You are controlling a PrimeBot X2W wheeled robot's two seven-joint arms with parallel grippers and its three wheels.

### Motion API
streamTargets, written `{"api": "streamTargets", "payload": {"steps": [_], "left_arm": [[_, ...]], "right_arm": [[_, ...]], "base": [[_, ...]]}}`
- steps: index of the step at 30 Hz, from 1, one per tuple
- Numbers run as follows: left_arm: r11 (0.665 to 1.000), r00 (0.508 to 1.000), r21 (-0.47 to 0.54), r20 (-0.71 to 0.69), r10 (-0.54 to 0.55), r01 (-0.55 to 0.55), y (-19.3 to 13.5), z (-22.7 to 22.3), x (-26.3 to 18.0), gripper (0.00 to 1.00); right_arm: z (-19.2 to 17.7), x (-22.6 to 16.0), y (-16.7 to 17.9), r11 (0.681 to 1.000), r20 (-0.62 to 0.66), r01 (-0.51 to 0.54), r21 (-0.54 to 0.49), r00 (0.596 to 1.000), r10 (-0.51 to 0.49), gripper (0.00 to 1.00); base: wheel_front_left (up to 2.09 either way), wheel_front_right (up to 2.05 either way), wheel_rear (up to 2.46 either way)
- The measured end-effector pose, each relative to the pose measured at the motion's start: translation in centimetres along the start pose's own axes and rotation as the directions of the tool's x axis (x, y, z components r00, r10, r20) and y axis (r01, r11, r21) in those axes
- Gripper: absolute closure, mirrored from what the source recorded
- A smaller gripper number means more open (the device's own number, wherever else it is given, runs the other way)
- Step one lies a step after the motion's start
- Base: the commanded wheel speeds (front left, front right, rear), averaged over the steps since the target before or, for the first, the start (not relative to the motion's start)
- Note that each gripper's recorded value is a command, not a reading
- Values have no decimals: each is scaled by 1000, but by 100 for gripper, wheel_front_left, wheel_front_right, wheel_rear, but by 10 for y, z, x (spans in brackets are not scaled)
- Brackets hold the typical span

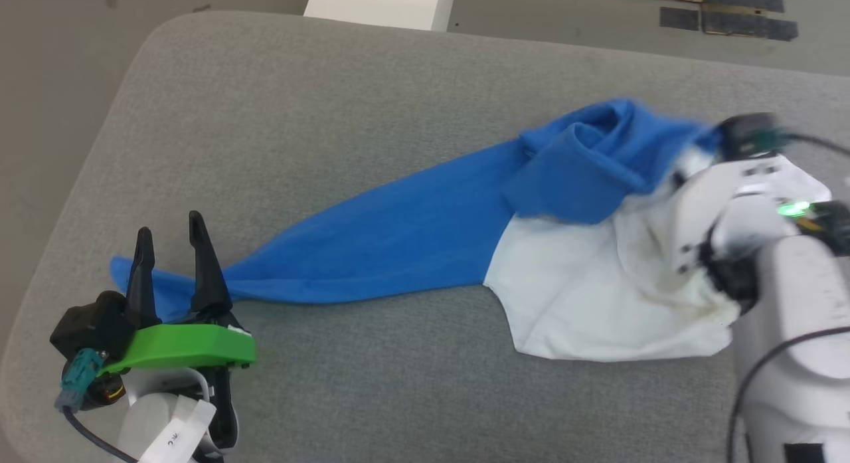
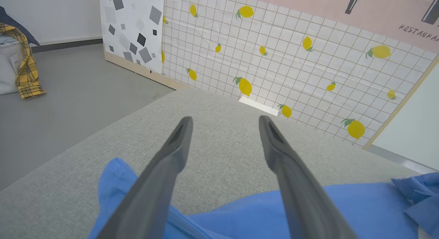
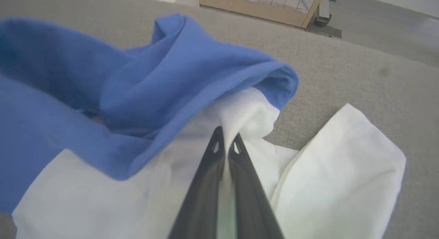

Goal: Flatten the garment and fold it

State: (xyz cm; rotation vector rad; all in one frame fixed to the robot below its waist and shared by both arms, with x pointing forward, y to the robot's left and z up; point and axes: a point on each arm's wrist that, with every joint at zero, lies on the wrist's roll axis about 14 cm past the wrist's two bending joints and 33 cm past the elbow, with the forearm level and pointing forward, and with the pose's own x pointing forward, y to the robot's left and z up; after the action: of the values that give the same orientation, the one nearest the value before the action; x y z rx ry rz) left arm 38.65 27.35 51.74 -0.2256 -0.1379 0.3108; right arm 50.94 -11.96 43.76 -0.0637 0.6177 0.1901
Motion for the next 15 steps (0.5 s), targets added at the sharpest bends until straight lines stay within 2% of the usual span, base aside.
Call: {"api": "streamTargets", "payload": {"steps": [4, 6, 7, 9, 10, 12, 14, 15], "left_arm": [[1000, 1000, -12, -6, -28, 28, -9, -3, 1, 0], [999, 999, -17, -11, -38, 38, -13, -5, 0, 0], [999, 999, -21, -14, -45, 45, -16, -5, 0, 0], [998, 998, -25, -17, -55, 54, -18, -6, -1, 0], [998, 998, -26, -19, -57, 57, -19, -6, -2, 0], [998, 998, -28, -22, -55, 54, -18, -7, -3, 0], [998, 998, -28, -25, -52, 51, -17, -8, -4, 0], [998, 998, -30, -29, -51, 51, -17, -9, -5, 0]], "right_arm": [[25, -23, -61, 980, 107, 128, 151, 984, -145, 100], [24, -38, -97, 951, 116, 202, 234, 965, -234, 100], [16, -47, -117, 926, 107, 246, 286, 952, -286, 100], [-8, -66, -151, 869, 64, 331, 368, 923, -378, 100], [-26, -78, -169, 829, 28, 380, 410, 904, -427, 100], [-67, -99, -193, 764, -76, 470, 441, 868, -491, 100], [-103, -109, -197, 731, -177, 509, 454, 856, -486, 100], [-120, -111, -194, 726, -220, 513, 458, 857, -466, 100]], "base": [[0, 0, 0], [0, 0, 0], [0, 0, 0], [0, 0, 0], [0, 0, 0], [0, 0, 0], [0, 0, 0], [0, 0, 0]]}}
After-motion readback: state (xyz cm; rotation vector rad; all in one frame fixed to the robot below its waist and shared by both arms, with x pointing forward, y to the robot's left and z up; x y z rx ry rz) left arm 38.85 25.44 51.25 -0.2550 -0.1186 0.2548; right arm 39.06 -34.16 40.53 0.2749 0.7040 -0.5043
